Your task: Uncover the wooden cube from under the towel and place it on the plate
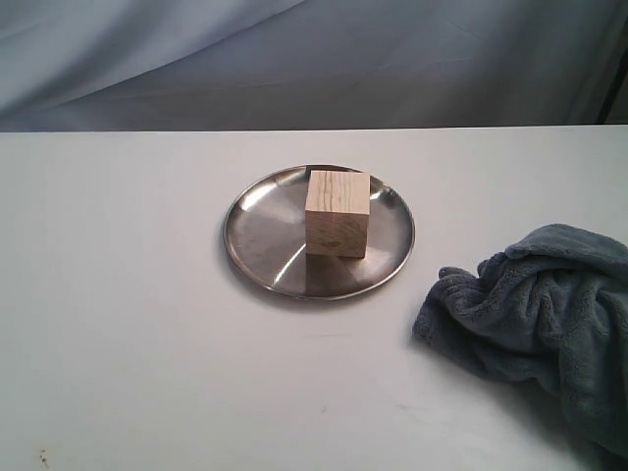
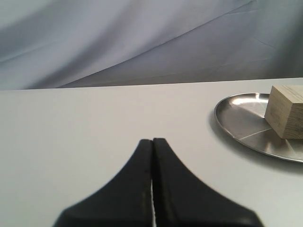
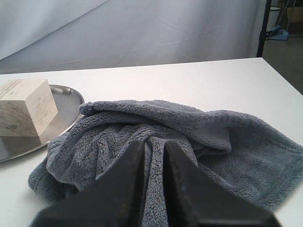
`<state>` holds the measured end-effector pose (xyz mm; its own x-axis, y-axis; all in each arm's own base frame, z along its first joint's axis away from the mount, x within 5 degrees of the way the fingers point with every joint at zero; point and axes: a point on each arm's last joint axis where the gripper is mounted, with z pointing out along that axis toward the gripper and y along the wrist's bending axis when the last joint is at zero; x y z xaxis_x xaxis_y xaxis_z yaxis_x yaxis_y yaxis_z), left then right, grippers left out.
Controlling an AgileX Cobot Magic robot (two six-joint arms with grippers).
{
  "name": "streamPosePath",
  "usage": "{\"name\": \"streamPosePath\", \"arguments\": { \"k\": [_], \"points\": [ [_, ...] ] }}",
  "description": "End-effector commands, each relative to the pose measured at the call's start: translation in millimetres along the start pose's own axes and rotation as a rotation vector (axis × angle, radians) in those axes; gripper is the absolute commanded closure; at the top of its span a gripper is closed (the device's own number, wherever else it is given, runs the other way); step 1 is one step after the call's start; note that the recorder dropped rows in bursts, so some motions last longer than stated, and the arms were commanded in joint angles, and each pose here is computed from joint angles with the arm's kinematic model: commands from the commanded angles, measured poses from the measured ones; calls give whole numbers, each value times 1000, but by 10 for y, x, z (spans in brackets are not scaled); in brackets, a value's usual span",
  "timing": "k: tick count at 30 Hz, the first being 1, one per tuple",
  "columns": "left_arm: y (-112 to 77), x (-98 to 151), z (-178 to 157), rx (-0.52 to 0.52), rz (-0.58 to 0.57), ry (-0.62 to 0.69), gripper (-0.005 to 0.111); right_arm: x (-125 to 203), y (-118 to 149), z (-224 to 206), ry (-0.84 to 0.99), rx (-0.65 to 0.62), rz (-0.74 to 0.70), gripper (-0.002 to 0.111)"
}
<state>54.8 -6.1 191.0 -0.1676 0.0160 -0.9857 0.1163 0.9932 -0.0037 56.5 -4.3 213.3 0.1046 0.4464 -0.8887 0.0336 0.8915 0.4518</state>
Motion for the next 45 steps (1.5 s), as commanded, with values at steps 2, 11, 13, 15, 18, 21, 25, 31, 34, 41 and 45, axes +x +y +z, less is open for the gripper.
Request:
{"name": "streamPosePath", "arguments": {
  "k": [2,11,13,15,18,21,25,31,34,41,45],
  "points": [
    [-1,12,2,0,-4,2,106,15,-3,-5,8,-1,9,105],
    [-1,12,2,0,-4,2,106,15,-3,-5,8,-1,9,105],
    [-1,12,2,0,-4,2,106,15,-3,-5,8,-1,9,105],
    [-1,12,2,0,-4,2,106,15,-3,-5,8,-1,9,105],
    [8,12,2,-15,-7,2,106,15,-3,-5,8,-1,9,105],
    [37,12,0,-68,-16,1,106,15,-3,-5,8,-1,9,105],
    [60,12,-2,-108,-23,1,106,15,-3,-5,8,-1,9,105],
    [60,12,-2,-108,-23,1,106,15,-3,-5,8,-1,9,105],
    [60,12,-2,-108,-23,1,106,15,-3,-5,8,-1,9,105],
    [61,12,-2,-110,-19,1,106,15,-3,-5,8,-1,9,105],
    [61,12,-2,-110,-19,1,106,15,-3,-5,8,-1,9,105]
  ]
}}
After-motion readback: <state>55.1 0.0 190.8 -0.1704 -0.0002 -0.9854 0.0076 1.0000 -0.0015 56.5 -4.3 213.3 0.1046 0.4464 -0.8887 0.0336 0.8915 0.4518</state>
